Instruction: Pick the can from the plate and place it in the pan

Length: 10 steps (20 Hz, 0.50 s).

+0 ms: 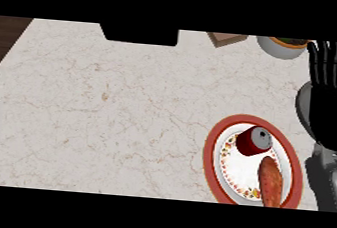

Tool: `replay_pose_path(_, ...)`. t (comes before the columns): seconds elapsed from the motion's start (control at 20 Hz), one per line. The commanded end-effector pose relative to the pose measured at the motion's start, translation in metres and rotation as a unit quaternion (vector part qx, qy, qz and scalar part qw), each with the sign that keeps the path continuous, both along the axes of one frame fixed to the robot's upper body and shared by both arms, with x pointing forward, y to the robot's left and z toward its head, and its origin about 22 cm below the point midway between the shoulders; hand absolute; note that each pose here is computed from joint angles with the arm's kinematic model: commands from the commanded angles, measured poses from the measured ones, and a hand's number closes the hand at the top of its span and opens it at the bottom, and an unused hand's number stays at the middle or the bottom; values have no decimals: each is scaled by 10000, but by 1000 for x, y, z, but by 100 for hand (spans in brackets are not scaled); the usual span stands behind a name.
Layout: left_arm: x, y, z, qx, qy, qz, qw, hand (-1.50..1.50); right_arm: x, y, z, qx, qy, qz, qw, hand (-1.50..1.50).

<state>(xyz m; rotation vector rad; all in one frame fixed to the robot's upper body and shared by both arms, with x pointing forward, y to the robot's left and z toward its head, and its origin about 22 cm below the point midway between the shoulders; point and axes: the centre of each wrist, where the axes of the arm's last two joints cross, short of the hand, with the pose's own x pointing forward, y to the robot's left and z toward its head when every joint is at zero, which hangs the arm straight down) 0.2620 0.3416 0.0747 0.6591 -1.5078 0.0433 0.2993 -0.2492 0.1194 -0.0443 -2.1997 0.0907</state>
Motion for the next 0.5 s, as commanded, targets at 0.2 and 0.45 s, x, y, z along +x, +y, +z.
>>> replay_pose_path(0.2, 18, -59, 18, -438, -545, -1440, 9871, 0, -2, 62, -35, -1613, 1173, 4004, 8944, 150)
replay_pose_path(0.45, 24, -82, 7, -969, -371, -1825, 9777, 0, 15, -22, -34, -1904, 636, 4465, 8720, -150)
